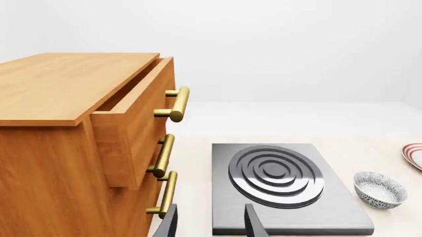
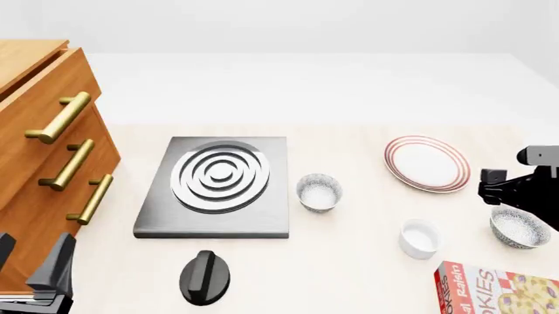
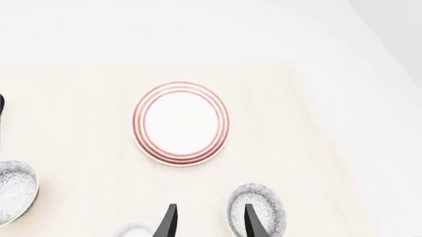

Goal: Pick the akita bowl next to the plate and place it on the plate.

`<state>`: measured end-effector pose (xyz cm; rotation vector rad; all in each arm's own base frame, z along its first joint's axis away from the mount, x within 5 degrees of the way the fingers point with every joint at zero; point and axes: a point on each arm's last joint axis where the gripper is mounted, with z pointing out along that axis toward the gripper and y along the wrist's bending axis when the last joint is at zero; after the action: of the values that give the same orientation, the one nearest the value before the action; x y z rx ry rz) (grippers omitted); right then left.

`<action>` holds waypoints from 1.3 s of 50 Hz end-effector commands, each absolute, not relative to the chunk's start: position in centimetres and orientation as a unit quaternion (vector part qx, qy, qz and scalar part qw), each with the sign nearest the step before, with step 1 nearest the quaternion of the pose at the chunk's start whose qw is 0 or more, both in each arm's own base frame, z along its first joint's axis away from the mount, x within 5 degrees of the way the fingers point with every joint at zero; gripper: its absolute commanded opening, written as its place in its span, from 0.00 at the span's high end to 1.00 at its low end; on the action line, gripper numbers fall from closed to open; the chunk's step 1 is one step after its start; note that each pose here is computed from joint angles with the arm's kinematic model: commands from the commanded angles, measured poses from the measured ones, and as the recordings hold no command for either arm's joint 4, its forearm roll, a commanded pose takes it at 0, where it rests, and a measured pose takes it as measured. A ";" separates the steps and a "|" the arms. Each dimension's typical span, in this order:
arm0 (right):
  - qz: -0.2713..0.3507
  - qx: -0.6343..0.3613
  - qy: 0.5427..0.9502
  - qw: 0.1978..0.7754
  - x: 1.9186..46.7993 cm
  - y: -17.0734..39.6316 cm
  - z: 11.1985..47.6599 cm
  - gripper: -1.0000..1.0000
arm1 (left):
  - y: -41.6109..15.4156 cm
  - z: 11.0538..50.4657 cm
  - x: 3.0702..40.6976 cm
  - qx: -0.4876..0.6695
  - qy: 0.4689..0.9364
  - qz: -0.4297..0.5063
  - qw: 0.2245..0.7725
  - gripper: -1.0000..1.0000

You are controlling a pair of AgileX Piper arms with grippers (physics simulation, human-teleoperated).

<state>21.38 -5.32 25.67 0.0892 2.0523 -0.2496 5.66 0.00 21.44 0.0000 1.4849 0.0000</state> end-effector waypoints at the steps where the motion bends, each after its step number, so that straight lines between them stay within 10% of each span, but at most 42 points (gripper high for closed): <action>1: -0.103 0.036 0.858 0.502 22.3 -5.5 23.8 0.00 | 0.0 21.4 5.7 0.000 0.676 0.000 0.737 0.00; 65: -0.108 0.065 0.890 0.439 25.7 -8.3 16.0 0.00 | 0.0 21.4 5.7 0.000 0.676 0.000 0.737 0.00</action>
<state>25.56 -8.12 16.98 0.1531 2.1990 -0.2674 5.66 0.00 21.44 0.0000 1.4849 0.0000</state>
